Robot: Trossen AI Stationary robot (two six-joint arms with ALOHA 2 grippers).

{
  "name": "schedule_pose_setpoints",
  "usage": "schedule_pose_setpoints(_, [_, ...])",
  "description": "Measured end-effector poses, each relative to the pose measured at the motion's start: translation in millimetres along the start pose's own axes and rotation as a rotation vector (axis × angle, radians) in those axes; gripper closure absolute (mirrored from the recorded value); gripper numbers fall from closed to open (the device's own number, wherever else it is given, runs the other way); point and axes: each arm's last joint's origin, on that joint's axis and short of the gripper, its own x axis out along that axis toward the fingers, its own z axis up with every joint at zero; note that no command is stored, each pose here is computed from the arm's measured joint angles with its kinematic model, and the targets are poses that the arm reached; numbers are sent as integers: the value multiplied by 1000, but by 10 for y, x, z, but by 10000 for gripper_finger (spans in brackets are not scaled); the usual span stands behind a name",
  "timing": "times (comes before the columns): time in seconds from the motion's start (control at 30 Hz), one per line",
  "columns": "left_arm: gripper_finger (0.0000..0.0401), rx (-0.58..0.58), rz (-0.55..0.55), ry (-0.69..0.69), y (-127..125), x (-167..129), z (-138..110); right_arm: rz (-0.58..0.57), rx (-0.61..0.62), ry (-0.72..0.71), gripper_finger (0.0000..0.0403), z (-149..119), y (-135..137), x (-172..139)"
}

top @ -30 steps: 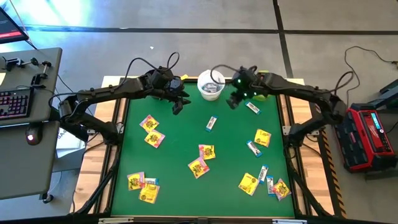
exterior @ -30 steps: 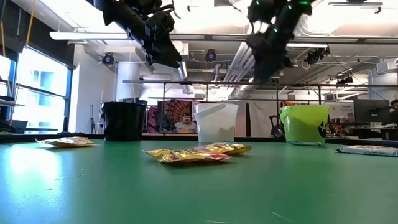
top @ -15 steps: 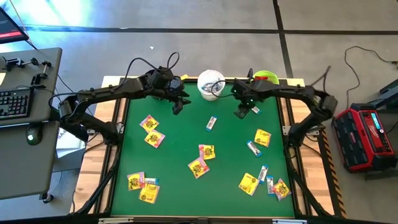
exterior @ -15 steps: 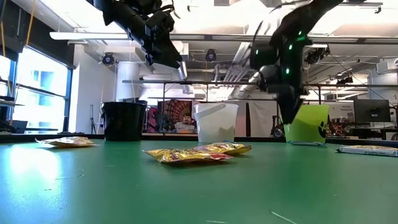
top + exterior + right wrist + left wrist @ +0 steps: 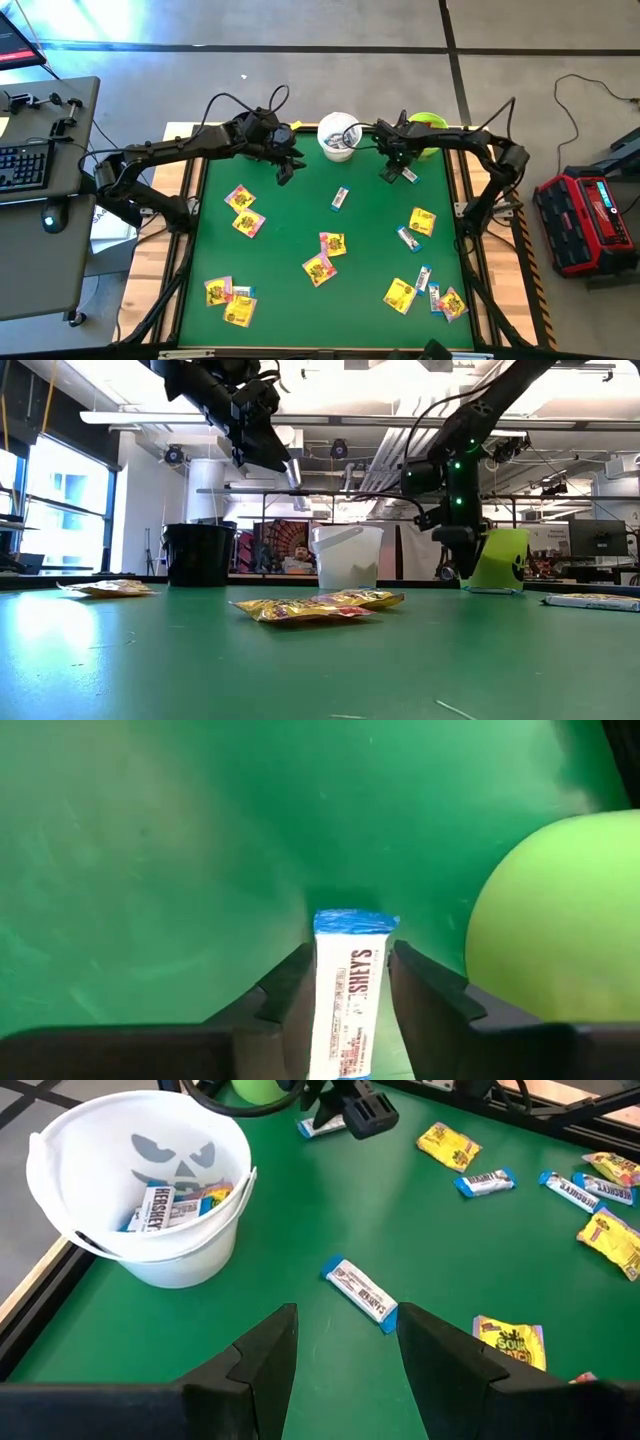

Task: Sort candy by brand, put in halloween buckets
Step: Put the white candy into the white bucket

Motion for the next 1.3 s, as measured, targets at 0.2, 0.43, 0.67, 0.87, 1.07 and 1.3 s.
schedule_pose_setpoints(0.2, [236, 2, 0, -1, 0, 0, 1, 6, -2, 8, 298, -7, -10, 2])
schedule_pose_setpoints(0.43, [236, 2, 0, -1, -1, 0, 1, -20, -55, -21, 256, 105, 19, -244])
schedule_pose_setpoints(0.67, [236, 2, 0, 0, -1, 0, 0, 141, -374, -100, 226, 233, 120, -526])
schedule_pose_setpoints(0.87, [236, 2, 0, 1, -1, 0, -1, 218, -634, -96, 224, 164, 146, -433])
schedule_pose_setpoints(1.07, [236, 1, 0, 2, -1, 1, -3, 187, -647, -93, 224, 123, 0, -257])
schedule_pose_setpoints(1.3, [236, 1, 0, 2, -1, 1, -3, 178, -644, -29, 224, 127, -63, -55])
